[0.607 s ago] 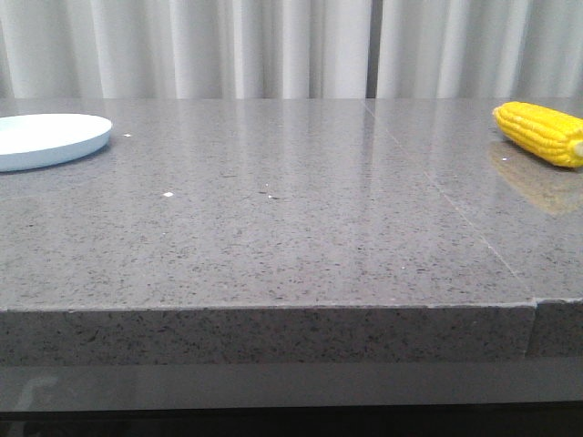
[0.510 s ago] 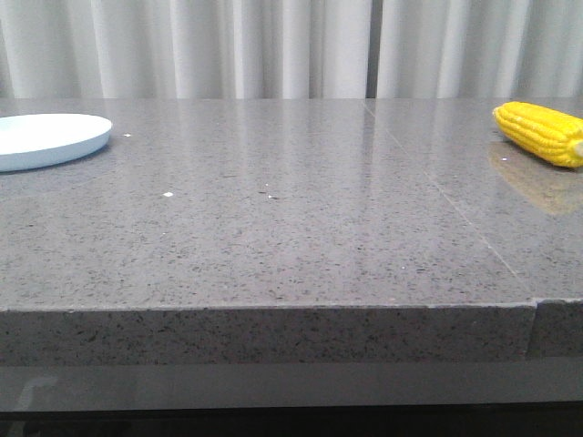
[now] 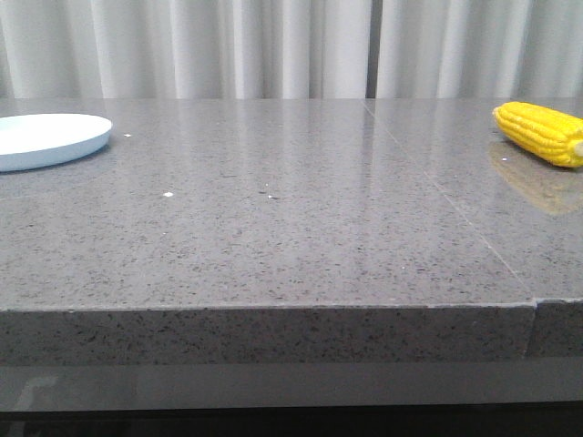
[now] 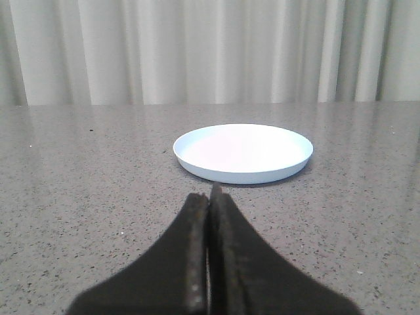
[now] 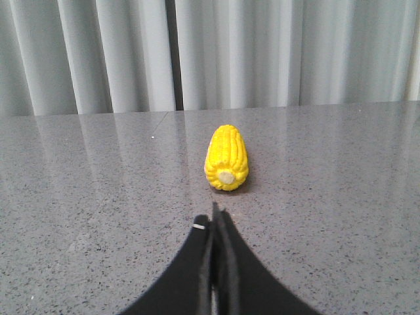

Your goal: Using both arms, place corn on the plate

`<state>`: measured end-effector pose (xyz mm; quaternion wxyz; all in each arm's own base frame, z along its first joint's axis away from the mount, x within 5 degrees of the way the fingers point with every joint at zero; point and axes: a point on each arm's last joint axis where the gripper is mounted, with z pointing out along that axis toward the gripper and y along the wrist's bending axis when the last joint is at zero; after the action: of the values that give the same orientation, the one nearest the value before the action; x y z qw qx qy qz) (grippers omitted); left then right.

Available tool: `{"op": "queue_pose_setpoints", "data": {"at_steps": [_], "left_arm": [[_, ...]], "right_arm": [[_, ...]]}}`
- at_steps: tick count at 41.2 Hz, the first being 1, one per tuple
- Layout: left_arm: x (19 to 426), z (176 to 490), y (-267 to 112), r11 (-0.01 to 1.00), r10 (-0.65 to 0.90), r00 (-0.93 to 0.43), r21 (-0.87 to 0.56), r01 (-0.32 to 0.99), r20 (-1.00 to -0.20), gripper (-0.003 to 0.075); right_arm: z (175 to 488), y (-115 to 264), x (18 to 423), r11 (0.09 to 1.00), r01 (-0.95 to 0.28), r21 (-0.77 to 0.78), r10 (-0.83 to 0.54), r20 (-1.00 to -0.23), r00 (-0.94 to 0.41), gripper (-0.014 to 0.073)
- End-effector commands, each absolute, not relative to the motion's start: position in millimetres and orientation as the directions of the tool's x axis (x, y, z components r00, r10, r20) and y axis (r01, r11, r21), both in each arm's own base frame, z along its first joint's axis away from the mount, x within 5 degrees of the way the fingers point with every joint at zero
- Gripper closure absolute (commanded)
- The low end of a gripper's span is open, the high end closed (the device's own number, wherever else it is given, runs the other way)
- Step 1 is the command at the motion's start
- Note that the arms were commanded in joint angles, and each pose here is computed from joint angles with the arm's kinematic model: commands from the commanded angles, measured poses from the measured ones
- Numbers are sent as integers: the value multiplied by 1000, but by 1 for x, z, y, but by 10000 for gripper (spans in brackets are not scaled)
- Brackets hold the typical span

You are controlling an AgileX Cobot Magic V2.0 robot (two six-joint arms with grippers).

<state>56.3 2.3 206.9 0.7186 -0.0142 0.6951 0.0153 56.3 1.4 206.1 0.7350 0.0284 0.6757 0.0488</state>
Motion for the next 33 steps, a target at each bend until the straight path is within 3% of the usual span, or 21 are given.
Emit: {"op": "queue_pose_setpoints", "data": {"at_steps": [1,13,24,33], "left_arm": [[54,214,2,999,-8,132,-13,-39,-991,740],[51,232,2,999,-4,234,-14,-39,-972,740],[27,307,1,999,-4,346,-17,-33,-938,740],[27,362,0,999,-8,244,-15,-29,-970,740]], "right_arm": [[222,1,53,994,-47,102,110,-972,209,662],[237,1,49,994,-52,101,111,-954,278,662],[300,1,31,994,-52,99,108,-966,233,662],[347,2,39,994,-41,100,103,-991,89,662]]}}
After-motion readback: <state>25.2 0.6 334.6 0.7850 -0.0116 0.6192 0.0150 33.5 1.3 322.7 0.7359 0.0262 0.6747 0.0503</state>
